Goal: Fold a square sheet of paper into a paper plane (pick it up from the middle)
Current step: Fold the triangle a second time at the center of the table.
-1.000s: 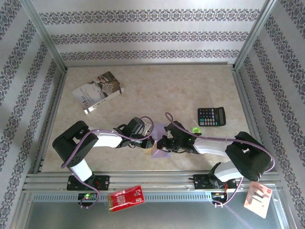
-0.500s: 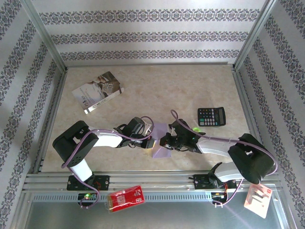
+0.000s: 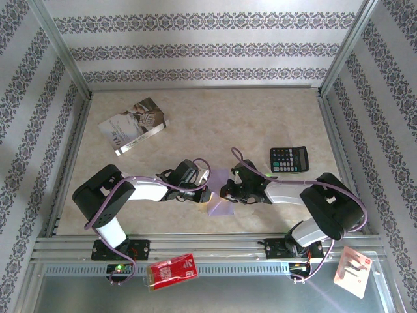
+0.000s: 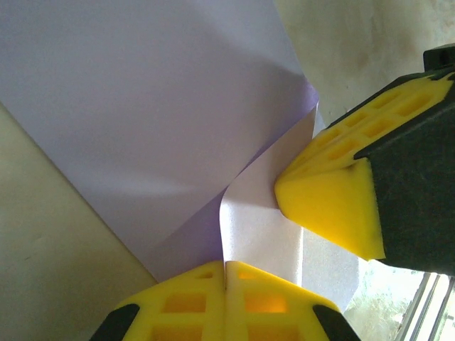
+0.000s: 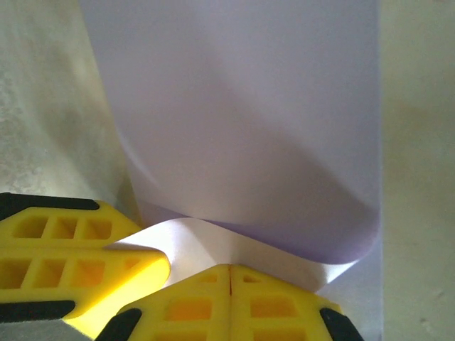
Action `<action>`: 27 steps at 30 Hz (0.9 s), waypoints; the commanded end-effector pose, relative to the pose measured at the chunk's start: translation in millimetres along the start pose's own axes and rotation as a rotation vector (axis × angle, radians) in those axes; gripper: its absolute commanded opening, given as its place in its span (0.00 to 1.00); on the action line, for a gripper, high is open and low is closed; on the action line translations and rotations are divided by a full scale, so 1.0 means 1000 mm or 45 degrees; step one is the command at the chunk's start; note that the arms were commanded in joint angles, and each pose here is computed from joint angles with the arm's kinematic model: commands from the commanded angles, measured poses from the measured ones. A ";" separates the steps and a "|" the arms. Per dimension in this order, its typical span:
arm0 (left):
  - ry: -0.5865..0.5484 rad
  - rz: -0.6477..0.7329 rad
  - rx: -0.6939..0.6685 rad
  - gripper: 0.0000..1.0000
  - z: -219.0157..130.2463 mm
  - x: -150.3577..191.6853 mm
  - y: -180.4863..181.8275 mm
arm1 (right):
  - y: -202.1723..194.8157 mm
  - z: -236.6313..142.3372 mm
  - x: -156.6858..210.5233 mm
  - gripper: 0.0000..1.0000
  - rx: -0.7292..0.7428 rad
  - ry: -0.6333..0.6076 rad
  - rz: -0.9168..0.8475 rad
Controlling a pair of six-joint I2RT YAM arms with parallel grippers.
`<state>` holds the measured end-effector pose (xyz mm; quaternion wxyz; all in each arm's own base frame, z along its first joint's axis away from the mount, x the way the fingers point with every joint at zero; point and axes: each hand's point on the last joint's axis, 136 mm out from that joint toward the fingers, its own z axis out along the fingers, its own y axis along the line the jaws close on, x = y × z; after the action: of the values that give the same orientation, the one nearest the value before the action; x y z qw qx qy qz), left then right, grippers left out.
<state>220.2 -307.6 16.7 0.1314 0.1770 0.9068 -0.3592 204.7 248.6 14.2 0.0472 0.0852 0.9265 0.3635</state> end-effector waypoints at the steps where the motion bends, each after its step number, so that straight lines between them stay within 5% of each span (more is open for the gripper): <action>1: 0.120 -0.034 -0.202 0.00 0.009 0.029 0.041 | -0.023 0.004 0.010 0.00 0.071 0.034 0.004; 5: 0.101 -0.030 -0.187 0.01 0.007 0.021 0.034 | -0.039 0.004 0.018 0.00 0.112 0.048 0.021; 19: -0.075 -0.086 -0.164 0.33 -0.040 -0.010 0.000 | -0.050 0.004 0.025 0.00 0.151 0.063 0.030; 22: -0.073 -0.113 -0.090 0.31 -0.045 -0.002 -0.015 | -0.050 0.004 0.024 0.00 0.149 0.063 0.028; 27: 0.005 -0.085 0.021 0.13 -0.038 0.017 -0.043 | -0.051 0.004 0.024 0.00 0.156 0.063 0.024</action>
<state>204.4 -300.8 68.6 0.1547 0.1452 0.9090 -0.3588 202.6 248.2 12.7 0.0617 0.0717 0.9201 0.3800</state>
